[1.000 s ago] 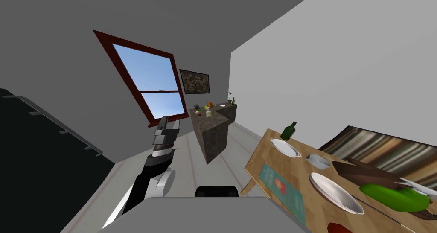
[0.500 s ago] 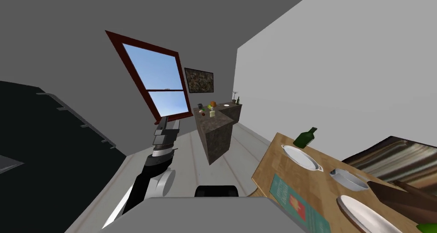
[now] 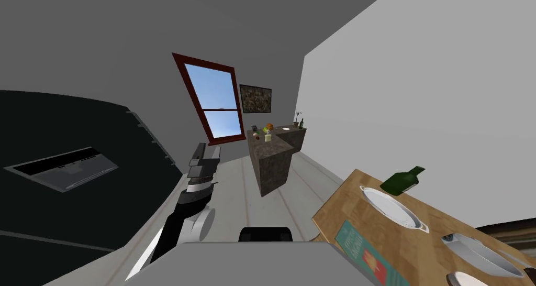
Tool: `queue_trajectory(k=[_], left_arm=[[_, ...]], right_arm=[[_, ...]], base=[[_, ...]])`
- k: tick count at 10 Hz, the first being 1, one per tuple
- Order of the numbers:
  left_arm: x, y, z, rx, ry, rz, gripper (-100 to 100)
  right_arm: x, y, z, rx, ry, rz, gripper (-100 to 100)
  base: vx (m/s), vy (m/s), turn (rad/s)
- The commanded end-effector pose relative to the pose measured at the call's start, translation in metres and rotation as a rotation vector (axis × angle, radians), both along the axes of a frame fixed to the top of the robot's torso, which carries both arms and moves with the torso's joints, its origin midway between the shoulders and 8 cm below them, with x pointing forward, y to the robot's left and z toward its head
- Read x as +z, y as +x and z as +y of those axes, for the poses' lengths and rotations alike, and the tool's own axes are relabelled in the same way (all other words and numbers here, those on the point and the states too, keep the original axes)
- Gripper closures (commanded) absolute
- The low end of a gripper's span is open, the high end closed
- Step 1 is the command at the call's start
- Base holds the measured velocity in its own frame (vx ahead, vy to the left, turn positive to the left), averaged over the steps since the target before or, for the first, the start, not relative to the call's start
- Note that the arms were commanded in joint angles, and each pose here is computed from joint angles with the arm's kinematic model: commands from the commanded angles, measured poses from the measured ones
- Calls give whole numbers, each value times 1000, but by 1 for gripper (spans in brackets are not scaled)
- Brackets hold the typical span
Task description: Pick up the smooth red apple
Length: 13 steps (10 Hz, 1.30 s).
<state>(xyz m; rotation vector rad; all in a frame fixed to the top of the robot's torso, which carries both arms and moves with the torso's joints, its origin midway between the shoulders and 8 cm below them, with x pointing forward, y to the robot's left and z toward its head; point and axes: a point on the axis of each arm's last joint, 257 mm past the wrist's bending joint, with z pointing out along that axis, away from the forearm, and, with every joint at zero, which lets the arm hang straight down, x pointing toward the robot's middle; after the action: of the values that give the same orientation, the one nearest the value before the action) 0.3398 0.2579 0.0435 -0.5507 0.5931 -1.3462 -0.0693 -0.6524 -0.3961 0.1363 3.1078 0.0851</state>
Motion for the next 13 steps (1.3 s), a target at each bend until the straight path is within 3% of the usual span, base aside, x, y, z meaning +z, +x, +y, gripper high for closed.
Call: queue_trajectory(k=[1, 5, 7, 8, 9, 10, 11, 13], left_arm=[[0, 0, 0, 0, 0, 0, 0], [0, 0, 0, 0, 0, 0, 0], [0, 0, 0, 0, 0, 0, 0], [0, 0, 0, 0, 0, 0, 0], [0, 0, 0, 0, 0, 0, 0], [0, 0, 0, 0, 0, 0, 0], [0, 0, 0, 0, 0, 0, 0], [0, 0, 0, 0, 0, 0, 0]], right_arm=[[-2, -1, 2, -30, -2, -10, -100], [-7, -22, 10, -100, -3, -7, -100], [-11, -47, 20, -155, -6, 11, -100], [-11, -44, 19, -172, -9, 0, -100], [-12, -57, 24, -199, -11, 12, -100], [-10, -51, 23, -185, -7, 8, -100], [-10, -52, 23, -186, -9, 8, 100], [-10, -52, 22, -185, -12, 9, 100]], base=[[-71, -12, 143], [-62, -10, 165], [-76, -5, 292], [-75, -6, 101], [-78, 1, 175], [-37, -2, 46], [-6, 0, -10], [0, 0, 0]])
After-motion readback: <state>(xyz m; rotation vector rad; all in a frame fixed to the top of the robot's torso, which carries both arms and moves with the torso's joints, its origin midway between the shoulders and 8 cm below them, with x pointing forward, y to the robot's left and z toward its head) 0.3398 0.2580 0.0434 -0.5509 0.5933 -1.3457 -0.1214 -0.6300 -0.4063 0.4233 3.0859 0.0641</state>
